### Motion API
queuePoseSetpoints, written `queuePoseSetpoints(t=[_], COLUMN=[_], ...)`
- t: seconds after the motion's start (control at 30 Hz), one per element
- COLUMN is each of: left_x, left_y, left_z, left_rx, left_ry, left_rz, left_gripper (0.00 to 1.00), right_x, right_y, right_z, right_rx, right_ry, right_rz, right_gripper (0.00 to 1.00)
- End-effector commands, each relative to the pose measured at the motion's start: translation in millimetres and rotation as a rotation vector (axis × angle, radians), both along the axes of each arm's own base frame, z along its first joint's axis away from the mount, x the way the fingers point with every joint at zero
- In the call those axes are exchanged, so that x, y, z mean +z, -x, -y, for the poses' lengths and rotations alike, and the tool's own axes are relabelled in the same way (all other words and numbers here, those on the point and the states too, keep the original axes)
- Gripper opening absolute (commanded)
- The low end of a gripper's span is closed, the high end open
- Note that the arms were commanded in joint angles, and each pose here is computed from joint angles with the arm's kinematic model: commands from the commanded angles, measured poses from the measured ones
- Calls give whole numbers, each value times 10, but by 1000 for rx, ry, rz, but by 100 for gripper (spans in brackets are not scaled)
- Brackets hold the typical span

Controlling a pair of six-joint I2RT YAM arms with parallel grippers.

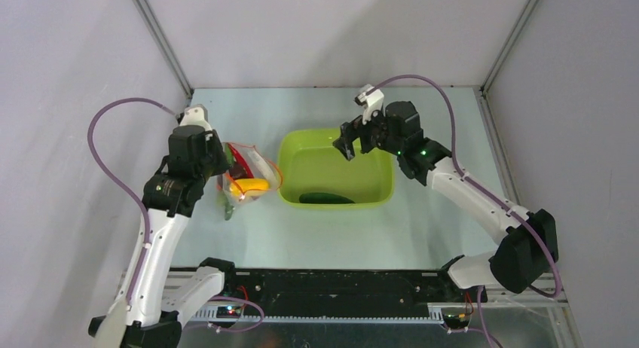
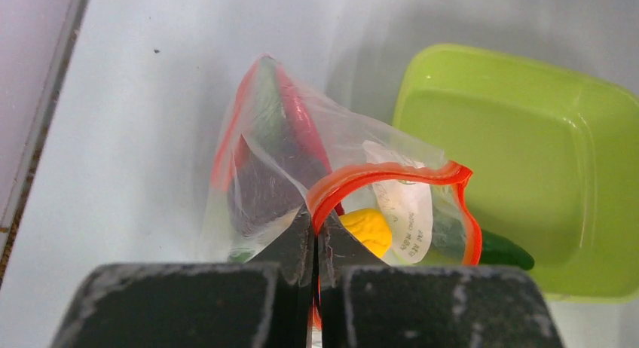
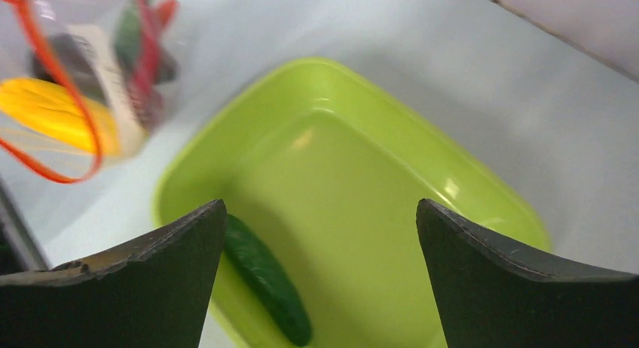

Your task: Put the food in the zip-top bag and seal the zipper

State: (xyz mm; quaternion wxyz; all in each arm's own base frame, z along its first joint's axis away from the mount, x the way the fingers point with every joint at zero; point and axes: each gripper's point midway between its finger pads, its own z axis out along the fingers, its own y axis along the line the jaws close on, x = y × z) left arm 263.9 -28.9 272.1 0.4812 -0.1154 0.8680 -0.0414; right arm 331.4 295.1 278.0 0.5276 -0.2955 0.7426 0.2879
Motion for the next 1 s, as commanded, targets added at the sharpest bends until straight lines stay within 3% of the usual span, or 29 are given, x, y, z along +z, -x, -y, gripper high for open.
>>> queuePoseSetpoints(t=[0.0,0.17,0.33,0.73,0.87,0.97], left_x=[499,509,555,647,703,718], left_y=[-256,-390,-443,63,249,353], left_z=[-149,-111,-131,53,106,144], left_rx=[35,-9,-10,-123,-155,-178], left_ry=[-67,-90,-114,-25,10,29], left_rz=[191,195,161,156,199,218], left_gripper=[2,2,0,2,6,6], right_x=[73,20,5,-326,-764,-1167], right_y=[-364,-684,-621,396,828,836], right_z=[364,548,369,80,-101,-137], right_rx=[-137,-183,-34,312,482,505], right_ry=[67,66,52,217,372,476], right_rz=[112,143,157,-12,-58,-120], right_gripper=[100,99,99,99,100,97])
